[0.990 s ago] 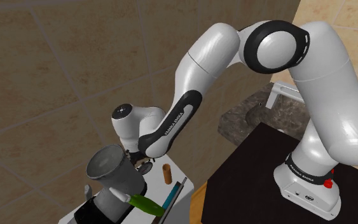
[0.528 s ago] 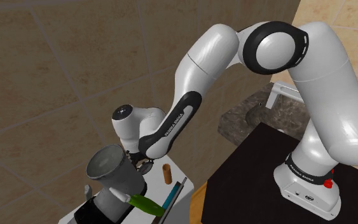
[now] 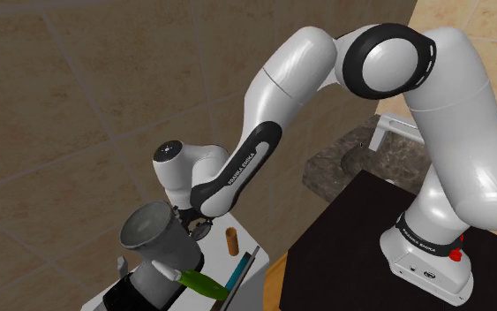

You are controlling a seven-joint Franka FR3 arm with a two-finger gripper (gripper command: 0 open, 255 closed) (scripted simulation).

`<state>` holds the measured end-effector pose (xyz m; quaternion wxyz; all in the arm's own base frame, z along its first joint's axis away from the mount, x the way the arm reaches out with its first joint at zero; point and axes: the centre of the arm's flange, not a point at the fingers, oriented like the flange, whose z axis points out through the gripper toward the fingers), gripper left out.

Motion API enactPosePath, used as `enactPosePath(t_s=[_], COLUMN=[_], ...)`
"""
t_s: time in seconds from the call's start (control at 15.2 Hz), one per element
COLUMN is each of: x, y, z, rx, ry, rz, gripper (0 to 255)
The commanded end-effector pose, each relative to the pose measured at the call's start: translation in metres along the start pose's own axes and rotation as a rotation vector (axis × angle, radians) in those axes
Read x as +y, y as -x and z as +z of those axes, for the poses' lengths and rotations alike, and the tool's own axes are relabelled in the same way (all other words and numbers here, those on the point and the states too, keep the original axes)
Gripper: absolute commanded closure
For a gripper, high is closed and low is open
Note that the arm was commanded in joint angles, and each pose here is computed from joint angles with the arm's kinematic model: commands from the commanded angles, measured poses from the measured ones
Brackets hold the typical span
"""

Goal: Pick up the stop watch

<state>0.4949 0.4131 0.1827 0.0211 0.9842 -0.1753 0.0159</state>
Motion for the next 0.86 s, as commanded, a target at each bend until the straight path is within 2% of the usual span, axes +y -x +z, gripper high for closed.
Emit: enactPosePath(t_s=[0.0,0.66,0.79], x=[0.000,0.002,0.002], y=[-0.001,-0.003,-0.003], z=[-0.010,-0.063,-0.064], rx=[0.000,0.000,0.000], ry=[0.000,0.000,0.000], rz=[0.000,0.000,0.000], gripper=[255,255,255])
